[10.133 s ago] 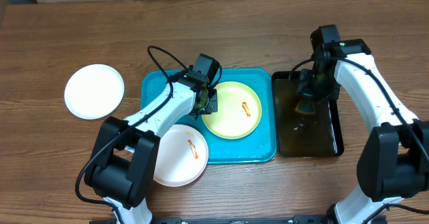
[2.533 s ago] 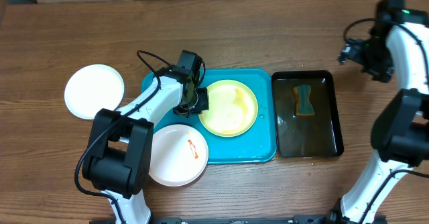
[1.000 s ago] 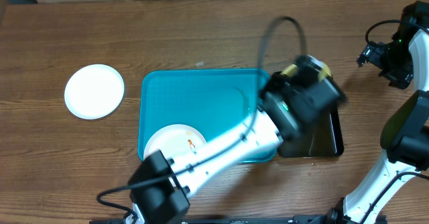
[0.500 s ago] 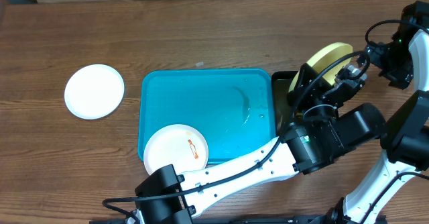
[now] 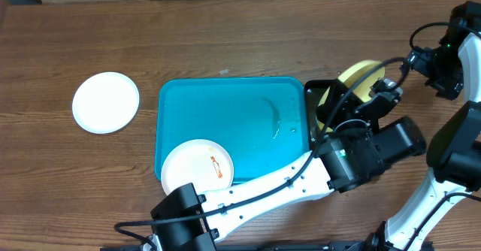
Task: Clean dirty plates on tray and stack at the side
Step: 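Carry the yellow plate left and stack it on the white plate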
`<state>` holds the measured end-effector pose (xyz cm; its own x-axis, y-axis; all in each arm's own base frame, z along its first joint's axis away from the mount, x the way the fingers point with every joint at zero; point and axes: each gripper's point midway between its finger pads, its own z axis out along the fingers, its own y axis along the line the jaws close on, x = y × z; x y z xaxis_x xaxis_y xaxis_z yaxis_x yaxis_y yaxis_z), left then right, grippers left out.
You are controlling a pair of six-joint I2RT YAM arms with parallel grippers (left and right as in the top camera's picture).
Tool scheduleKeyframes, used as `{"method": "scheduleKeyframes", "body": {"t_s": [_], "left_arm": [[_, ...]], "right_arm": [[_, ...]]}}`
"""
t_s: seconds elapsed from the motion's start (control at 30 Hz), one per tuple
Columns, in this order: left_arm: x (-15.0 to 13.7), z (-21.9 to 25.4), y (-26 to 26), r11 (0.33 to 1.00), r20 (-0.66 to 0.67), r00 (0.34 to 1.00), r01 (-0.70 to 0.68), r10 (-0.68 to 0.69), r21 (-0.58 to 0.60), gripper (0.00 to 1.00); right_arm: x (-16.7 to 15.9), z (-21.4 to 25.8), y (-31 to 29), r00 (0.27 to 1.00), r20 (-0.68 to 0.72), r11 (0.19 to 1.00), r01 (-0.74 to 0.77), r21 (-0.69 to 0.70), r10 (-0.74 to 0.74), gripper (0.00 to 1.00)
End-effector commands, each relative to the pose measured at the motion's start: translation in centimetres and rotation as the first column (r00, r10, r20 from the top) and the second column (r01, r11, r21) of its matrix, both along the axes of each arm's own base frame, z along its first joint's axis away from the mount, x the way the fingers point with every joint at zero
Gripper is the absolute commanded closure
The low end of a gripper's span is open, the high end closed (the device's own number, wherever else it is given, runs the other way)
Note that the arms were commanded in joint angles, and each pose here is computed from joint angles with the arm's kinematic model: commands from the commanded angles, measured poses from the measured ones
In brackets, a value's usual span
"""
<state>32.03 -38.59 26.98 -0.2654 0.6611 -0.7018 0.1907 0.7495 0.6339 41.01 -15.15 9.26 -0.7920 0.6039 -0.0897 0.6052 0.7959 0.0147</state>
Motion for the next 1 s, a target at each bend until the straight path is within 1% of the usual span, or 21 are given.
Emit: {"method": "scheduleKeyframes", "body": {"t_s": [0.0, 0.13, 0.2, 0.27, 0.4, 0.47, 0.5, 0.63, 0.73, 0.77, 0.87, 0.97], "left_arm": [[0.8, -2.9, -1.0, 0.97, -0.188, 0.981, -0.004, -0.043, -0.243, 0.96], [1.6, -6.3, -0.5, 0.936, -0.411, 0.904, -0.035, -0.12, -0.351, 0.96], [2.5, -7.6, 0.3, 0.909, -0.52, 0.837, -0.071, -0.169, -0.41, 0.96], [3.5, -8.5, 1.5, 0.885, -0.594, 0.779, -0.117, -0.2, -0.451, 0.96], [5.7, -9.9, 6.1, 0.81, -0.736, 0.627, -0.276, -0.257, -0.518, 0.96], [7.0, -10.2, 9.2, 0.765, -0.776, 0.57, -0.363, -0.27, -0.533, 0.96], [7.8, -10.3, 11.1, 0.741, -0.791, 0.551, -0.41, -0.264, -0.533, 0.96], [10.9, -10.6, 20.0, 0.613, -0.833, 0.512, -0.595, -0.209, -0.52, 0.96], [12.1, -10.7, 26.8, 0.495, -0.856, 0.487, -0.709, -0.171, -0.502, 0.96], [12.2, -10.8, 29.5, 0.448, -0.867, 0.476, -0.75, -0.147, -0.487, 0.96], [11.8, -11.2, 36.1, 0.334, -0.892, 0.445, -0.831, -0.081, -0.445, 0.96], [10.6, -11.7, 42.8, 0.21, -0.915, 0.404, -0.895, 0.005, -0.394, 0.96]], "right_arm": [[0.5, 1.0, -0.2, 1.0, 0.029, 1.0, -0.001, -0.013, 0.002, 0.0], [0.5, 1.0, -0.2, 1.0, 0.029, 1.0, -0.001, -0.013, 0.002, 0.0], [0.5, 1.0, -0.2, 1.0, 0.029, 1.0, -0.001, -0.013, 0.002, 0.0], [0.5, 1.0, -0.2, 1.0, 0.029, 1.0, -0.001, -0.013, 0.002, 0.0], [0.5, 1.0, -0.2, 1.0, 0.029, 1.0, -0.001, -0.013, 0.002, 0.0], [0.5, 1.0, -0.2, 1.0, 0.029, 1.0, -0.001, -0.013, 0.002, 0.0], [0.5, 1.0, -0.2, 1.0, 0.029, 1.0, -0.001, -0.013, 0.002, 0.0], [0.5, 1.0, -0.2, 1.0, 0.029, 1.0, -0.001, -0.013, 0.002, 0.0], [0.5, 1.0, -0.2, 1.0, 0.029, 1.0, -0.001, -0.013, 0.002, 0.0], [0.5, 1.0, -0.2, 1.0, 0.029, 1.0, -0.001, -0.013, 0.002, 0.0], [0.5, 1.0, -0.2, 1.0, 0.029, 1.0, -0.001, -0.013, 0.002, 0.0], [0.5, 1.0, -0.2, 1.0, 0.029, 1.0, -0.001, -0.013, 0.002, 0.0]]}}
